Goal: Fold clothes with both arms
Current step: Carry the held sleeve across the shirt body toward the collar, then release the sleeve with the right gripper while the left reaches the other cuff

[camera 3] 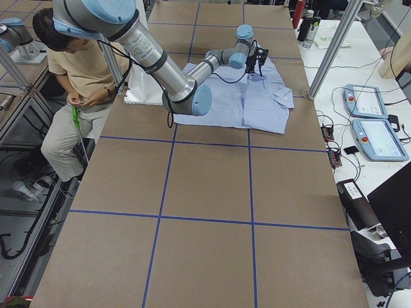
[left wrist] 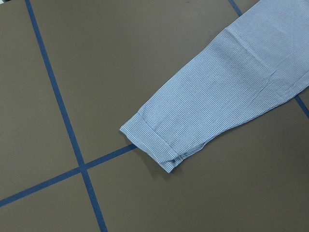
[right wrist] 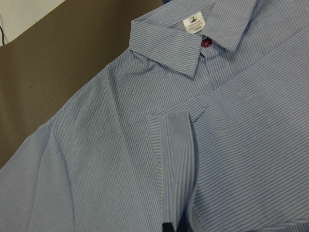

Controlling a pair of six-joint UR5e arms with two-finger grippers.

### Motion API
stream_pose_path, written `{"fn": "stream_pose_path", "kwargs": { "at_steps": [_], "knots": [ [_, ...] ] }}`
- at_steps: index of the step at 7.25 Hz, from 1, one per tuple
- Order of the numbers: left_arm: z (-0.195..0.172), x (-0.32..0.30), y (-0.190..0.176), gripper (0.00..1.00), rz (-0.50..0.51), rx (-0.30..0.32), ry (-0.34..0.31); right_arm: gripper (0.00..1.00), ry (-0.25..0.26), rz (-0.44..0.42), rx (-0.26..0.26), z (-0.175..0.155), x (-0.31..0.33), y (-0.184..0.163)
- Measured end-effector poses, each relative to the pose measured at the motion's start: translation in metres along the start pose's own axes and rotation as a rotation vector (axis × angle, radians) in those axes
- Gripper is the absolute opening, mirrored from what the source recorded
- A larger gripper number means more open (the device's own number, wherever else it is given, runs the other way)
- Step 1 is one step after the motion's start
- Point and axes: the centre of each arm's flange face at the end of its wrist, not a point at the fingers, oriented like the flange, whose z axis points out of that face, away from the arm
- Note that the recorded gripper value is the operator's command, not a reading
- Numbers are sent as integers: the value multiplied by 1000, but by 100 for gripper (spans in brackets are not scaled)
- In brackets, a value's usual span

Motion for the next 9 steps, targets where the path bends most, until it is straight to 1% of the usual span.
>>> {"fn": "stream_pose_path", "kwargs": {
  "at_steps": [2, 3, 4, 6, 7, 8, 9],
  "knots": [
    [1, -1, 1, 100, -2, -2, 1, 1, 4, -2, 17, 12, -17, 24],
    [2, -2, 2, 100, -4, -5, 2, 91, 5, -1, 19, 17, -22, 34],
    [3, -2, 3, 100, -4, -8, 4, 99, 7, 2, 21, 20, -23, 40],
    [8, -2, -3, 100, 1, -10, 8, 99, 18, 35, 47, 32, -34, 54],
    [17, -3, -18, 100, -14, -9, 12, 100, 20, 51, 54, 34, -42, 58],
    [35, 0, -39, 100, -79, -21, 25, 99, 17, 71, 57, 33, -47, 59],
    [59, 8, -60, 100, -177, -44, 41, 99, 10, 104, 57, 31, -50, 60]
  ]
}}
